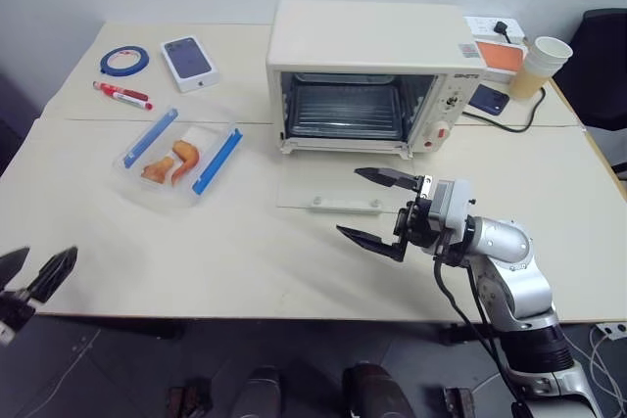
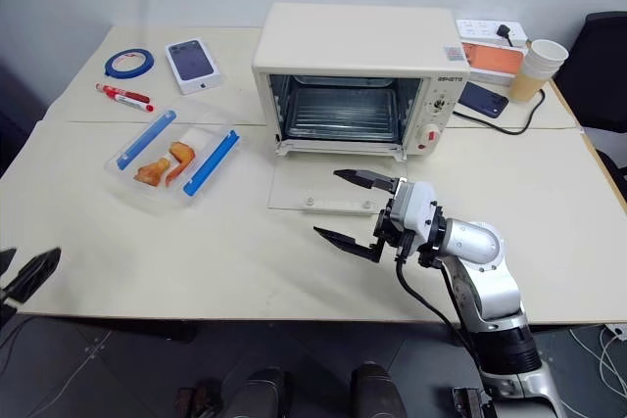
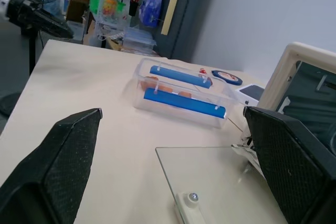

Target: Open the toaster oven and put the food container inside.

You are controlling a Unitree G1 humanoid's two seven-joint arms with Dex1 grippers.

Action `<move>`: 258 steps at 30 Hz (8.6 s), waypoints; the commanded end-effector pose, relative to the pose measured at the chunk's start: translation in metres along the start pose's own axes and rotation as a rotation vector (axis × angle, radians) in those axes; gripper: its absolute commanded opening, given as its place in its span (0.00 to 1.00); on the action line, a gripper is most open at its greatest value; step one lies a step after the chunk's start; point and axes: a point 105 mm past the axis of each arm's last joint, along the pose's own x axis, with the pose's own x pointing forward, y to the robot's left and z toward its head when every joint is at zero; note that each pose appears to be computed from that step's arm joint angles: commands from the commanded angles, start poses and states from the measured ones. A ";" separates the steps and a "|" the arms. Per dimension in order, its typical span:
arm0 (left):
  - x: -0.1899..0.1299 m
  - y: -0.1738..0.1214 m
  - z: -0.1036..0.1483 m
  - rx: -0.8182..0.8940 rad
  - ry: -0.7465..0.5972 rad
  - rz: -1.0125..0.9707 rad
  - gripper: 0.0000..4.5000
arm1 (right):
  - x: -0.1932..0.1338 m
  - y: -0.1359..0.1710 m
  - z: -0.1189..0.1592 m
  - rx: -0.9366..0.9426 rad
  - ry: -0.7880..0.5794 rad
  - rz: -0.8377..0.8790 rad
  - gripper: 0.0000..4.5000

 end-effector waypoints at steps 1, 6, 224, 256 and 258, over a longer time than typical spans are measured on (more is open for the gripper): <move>0.033 -0.012 0.019 0.005 0.080 0.064 0.99 | -0.008 -0.001 0.002 -0.008 0.007 0.003 1.00; 0.058 -0.015 0.031 -0.174 0.206 0.208 0.99 | -0.013 -0.001 0.000 -0.003 0.029 0.002 1.00; 0.116 -0.115 0.010 0.176 -0.029 -0.985 0.00 | -0.076 -0.074 -0.092 0.170 0.365 -0.286 0.01; 0.091 -0.074 -0.006 0.439 0.051 -0.760 1.00 | -0.095 -0.014 0.016 0.016 0.232 -0.067 0.42; 0.079 -0.065 -0.016 0.533 0.056 -0.729 1.00 | -0.108 -0.002 0.008 0.027 0.269 -0.078 0.56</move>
